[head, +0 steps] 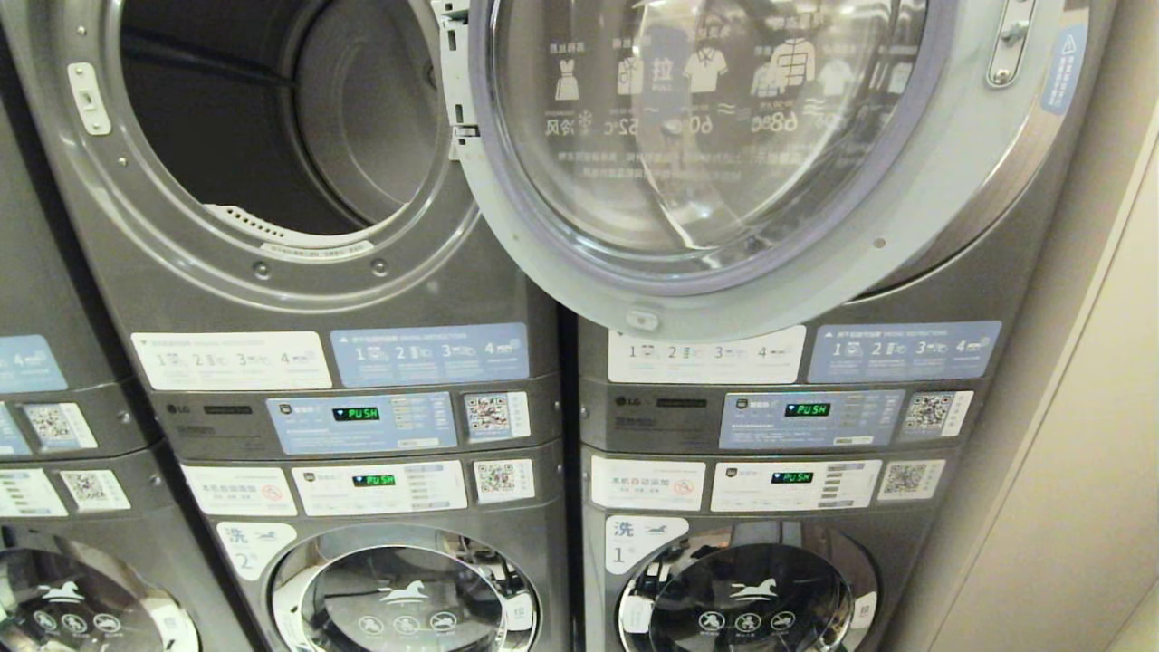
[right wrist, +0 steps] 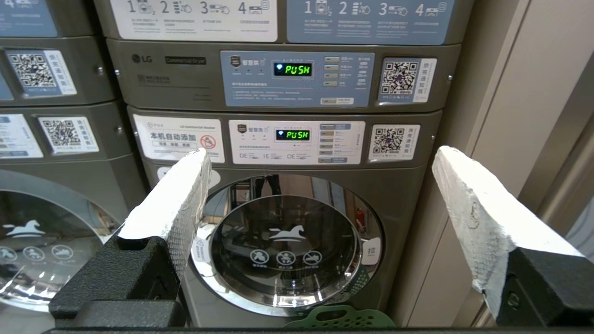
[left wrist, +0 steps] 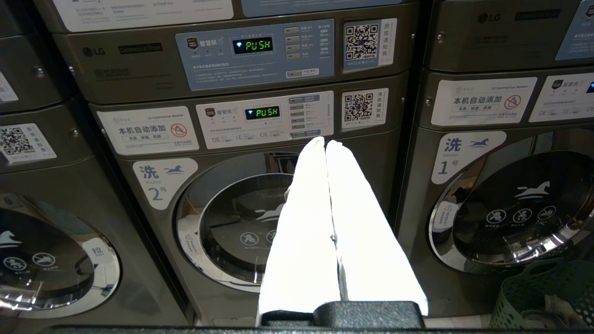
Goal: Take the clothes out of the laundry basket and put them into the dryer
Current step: Take the clothes out of the basket
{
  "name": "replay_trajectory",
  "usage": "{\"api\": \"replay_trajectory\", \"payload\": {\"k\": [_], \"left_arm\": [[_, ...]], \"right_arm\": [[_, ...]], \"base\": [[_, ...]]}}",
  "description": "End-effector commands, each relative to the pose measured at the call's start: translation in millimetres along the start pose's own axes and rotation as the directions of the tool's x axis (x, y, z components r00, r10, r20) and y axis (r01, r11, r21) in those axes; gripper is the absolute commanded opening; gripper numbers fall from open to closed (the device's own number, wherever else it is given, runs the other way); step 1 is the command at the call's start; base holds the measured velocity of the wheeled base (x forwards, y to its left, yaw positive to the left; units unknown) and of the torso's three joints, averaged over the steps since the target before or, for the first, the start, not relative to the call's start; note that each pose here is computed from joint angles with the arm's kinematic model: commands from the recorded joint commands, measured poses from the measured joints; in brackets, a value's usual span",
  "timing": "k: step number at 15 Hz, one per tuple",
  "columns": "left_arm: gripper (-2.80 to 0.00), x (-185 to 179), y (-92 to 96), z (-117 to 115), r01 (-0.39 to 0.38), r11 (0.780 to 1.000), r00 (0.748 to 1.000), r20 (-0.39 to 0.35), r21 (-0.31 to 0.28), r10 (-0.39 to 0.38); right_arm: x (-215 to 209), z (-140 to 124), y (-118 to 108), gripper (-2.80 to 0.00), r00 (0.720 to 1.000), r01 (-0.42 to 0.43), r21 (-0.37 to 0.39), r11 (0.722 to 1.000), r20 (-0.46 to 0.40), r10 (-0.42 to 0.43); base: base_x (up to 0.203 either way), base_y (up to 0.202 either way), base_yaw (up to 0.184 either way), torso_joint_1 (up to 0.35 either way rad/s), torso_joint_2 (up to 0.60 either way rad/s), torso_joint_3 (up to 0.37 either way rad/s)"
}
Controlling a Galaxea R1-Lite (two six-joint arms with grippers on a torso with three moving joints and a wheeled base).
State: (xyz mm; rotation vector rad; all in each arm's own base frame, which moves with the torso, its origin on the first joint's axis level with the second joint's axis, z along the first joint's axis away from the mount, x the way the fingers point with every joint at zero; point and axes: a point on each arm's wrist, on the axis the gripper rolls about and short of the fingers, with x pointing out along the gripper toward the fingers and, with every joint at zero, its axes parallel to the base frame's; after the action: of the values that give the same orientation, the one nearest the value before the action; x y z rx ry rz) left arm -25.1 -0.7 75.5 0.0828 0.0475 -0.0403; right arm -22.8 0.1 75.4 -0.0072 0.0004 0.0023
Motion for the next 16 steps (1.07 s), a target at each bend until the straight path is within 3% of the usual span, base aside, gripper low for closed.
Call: {"api": "replay_trajectory", "payload": {"k": [1, 16], "left_arm": [[-2.8, -0.3, 0.0, -0.1, 0.0, 1.0, 1.0, 0.003, -0.001, 0.0], [-2.8, -0.3, 0.0, 0.0, 0.0, 1.0, 1.0, 0.003, -0.001, 0.0]], "right_arm": [[-0.1, 0.0, 0.0, 0.0, 1.0, -0.001, 0.0, 1.0, 0.002, 0.001], [-0.1, 0.0, 0.0, 0.0, 1.0, -0.001, 0.003, 1.0, 0.002, 0.001]], "base": [[0.0, 0.0, 0.0, -0.046, 0.11, 0.056], [0.0, 0.0, 0.0, -0.057, 0.12, 0.065]]}}
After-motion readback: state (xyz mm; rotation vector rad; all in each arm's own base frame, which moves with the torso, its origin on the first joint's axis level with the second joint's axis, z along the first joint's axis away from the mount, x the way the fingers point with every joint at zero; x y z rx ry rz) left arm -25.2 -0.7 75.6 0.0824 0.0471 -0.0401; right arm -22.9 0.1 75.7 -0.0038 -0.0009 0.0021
